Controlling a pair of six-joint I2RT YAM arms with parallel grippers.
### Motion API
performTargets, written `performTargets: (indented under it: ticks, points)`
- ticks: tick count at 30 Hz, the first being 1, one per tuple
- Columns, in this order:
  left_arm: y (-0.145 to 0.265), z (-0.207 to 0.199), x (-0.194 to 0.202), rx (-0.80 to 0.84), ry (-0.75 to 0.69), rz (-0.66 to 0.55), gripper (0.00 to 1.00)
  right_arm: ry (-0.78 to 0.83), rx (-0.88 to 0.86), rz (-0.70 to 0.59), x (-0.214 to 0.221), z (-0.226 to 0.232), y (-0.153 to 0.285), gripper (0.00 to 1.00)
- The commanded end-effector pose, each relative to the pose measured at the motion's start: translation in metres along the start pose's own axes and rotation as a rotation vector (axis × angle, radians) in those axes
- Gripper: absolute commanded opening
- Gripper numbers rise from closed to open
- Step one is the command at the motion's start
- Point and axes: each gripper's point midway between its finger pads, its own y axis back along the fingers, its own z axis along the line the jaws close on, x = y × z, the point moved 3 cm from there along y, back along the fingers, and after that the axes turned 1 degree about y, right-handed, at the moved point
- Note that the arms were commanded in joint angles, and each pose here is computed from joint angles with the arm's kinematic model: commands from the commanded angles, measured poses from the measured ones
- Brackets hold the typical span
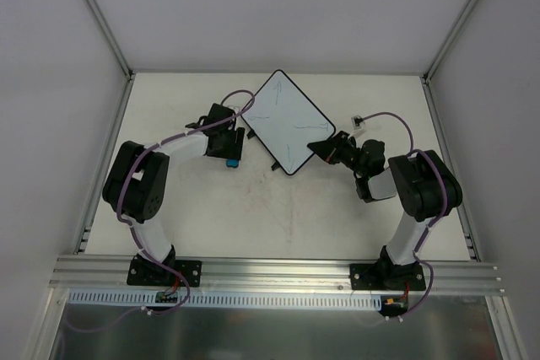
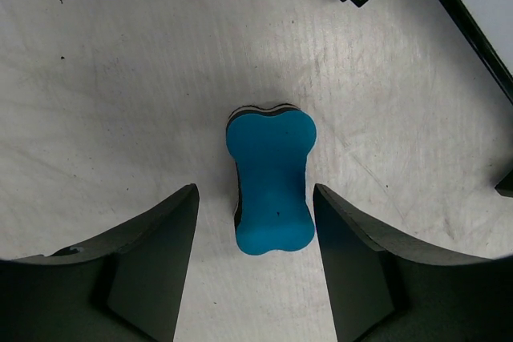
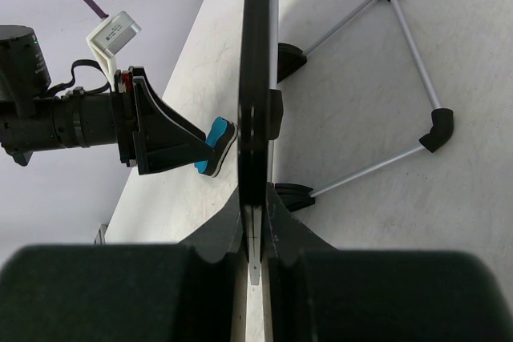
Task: Erase the whiteboard
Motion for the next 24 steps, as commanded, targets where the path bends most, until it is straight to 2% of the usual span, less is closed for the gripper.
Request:
performTargets:
  ticks: [1, 6, 13, 14, 17, 18, 24]
  points:
    - [0.004, -0.001, -0.009, -0.039, -0.044, -0.019, 0.6, 0.101, -0.098, -0.075, -0.019, 0.017, -0.008, 0.0]
    - [0.002, -0.004, -0.009, -0.05, -0.064, -0.011, 0.56, 0.099, -0.097, -0.076, -0.019, 0.017, -0.008, 0.0]
    - [-0.002, -0.005, -0.012, -0.06, -0.075, -0.007, 0.39, 0.102, -0.101, -0.078, -0.019, 0.019, -0.008, 0.0]
    - [-0.003, -0.006, -0.011, -0.059, -0.079, -0.004, 0.34, 0.101, -0.1, -0.077, -0.019, 0.019, -0.008, 0.0]
    - [-0.001, -0.006, -0.014, -0.065, -0.075, -0.015, 0.27, 0.102, -0.102, -0.076, -0.019, 0.019, -0.008, 0.0]
    - [0.001, -0.007, -0.015, -0.064, -0.075, -0.02, 0.22, 0.1, -0.101, -0.075, -0.019, 0.019, -0.008, 0.0]
    - [0.015, -0.01, -0.026, -0.049, -0.051, -0.067, 0.19, 0.097, -0.097, -0.078, -0.02, 0.018, -0.008, 0.0]
